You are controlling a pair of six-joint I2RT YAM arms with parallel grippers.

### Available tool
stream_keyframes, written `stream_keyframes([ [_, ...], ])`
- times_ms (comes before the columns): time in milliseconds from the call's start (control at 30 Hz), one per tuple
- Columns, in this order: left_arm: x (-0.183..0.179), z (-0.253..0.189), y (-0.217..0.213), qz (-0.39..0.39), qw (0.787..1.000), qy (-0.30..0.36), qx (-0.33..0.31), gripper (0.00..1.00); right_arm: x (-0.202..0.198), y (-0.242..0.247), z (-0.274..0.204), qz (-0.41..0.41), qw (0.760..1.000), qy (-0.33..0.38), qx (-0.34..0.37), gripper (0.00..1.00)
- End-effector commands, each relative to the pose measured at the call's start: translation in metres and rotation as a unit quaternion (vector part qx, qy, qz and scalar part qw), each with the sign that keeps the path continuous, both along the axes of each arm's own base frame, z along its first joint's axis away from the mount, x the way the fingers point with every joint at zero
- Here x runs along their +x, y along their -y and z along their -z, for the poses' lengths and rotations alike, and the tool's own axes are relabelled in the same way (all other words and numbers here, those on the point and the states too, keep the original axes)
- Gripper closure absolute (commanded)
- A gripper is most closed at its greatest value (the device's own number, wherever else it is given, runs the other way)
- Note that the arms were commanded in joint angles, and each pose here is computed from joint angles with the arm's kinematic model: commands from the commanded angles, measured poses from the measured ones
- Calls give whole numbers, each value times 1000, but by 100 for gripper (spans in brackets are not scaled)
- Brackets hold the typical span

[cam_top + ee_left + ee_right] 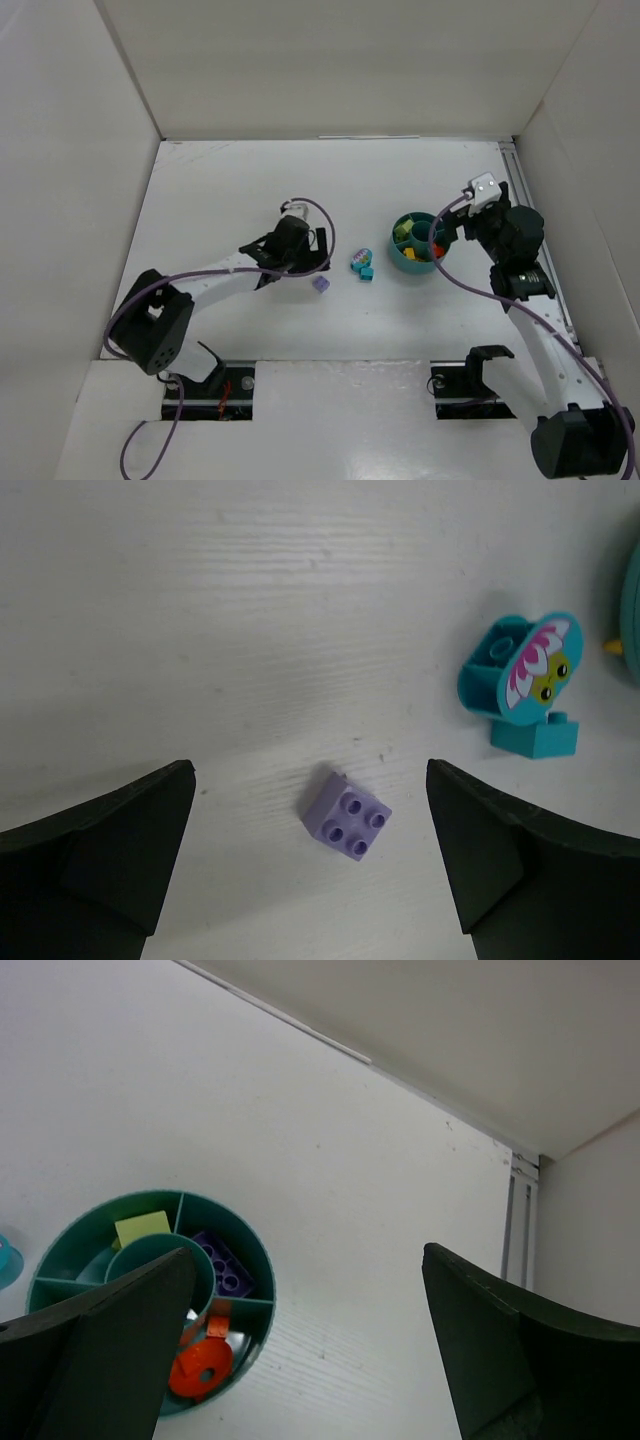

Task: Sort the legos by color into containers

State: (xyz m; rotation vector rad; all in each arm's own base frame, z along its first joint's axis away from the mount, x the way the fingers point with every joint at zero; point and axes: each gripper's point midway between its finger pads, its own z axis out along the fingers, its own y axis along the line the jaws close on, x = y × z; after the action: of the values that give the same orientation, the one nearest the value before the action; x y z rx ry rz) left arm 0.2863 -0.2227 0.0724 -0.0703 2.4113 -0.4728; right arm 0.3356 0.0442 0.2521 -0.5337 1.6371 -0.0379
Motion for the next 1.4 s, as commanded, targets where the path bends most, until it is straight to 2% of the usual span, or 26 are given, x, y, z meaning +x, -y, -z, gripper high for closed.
stream_keyframes([
  [0,-2,-5,33,117,992,47,18,2,-12,20,11,50,998,-31,-6,0],
  [33,-10,-1,42,155,987,42,6,2,-14,20,9,50,998,-29,-6,0],
  [167,-19,10,55,215,975,47,9,4,-17,21,7,49,998,-30,-12,0],
  [233,-21,16,55,222,974,49,16,4,-18,21,10,49,998,-36,-12,0],
  [367,-31,33,55,230,971,28,50,14,-18,21,12,48,998,-45,-17,0],
  [500,-42,54,46,218,969,14,118,20,-18,23,10,51,997,-43,-23,0],
  [633,-44,61,43,202,971,0,129,33,-18,23,10,51,997,-43,-23,0],
  [667,-47,60,46,207,970,-1,131,37,-18,23,10,51,997,-43,-23,0],
  [700,-49,61,44,204,970,-8,131,47,-18,23,10,51,997,-43,-23,0],
  [767,-50,62,41,196,970,-8,142,53,-19,23,7,51,998,-39,-22,0],
  [933,-59,61,39,191,969,-14,158,53,-19,22,7,47,998,-39,-21,0],
  [967,-59,60,36,184,970,-14,161,47,-19,22,7,47,998,-39,-21,0],
  [1033,-60,60,35,181,970,-19,161,43,-19,20,7,42,998,-39,-20,0],
  [1167,-73,66,32,169,972,-38,157,41,-20,19,7,38,998,-39,-20,0],
  [1200,-73,66,32,169,972,-38,157,43,-20,19,7,38,998,-39,-19,0],
  [1367,-78,65,40,179,972,-38,148,65,-20,19,7,38,998,-39,-19,0],
])
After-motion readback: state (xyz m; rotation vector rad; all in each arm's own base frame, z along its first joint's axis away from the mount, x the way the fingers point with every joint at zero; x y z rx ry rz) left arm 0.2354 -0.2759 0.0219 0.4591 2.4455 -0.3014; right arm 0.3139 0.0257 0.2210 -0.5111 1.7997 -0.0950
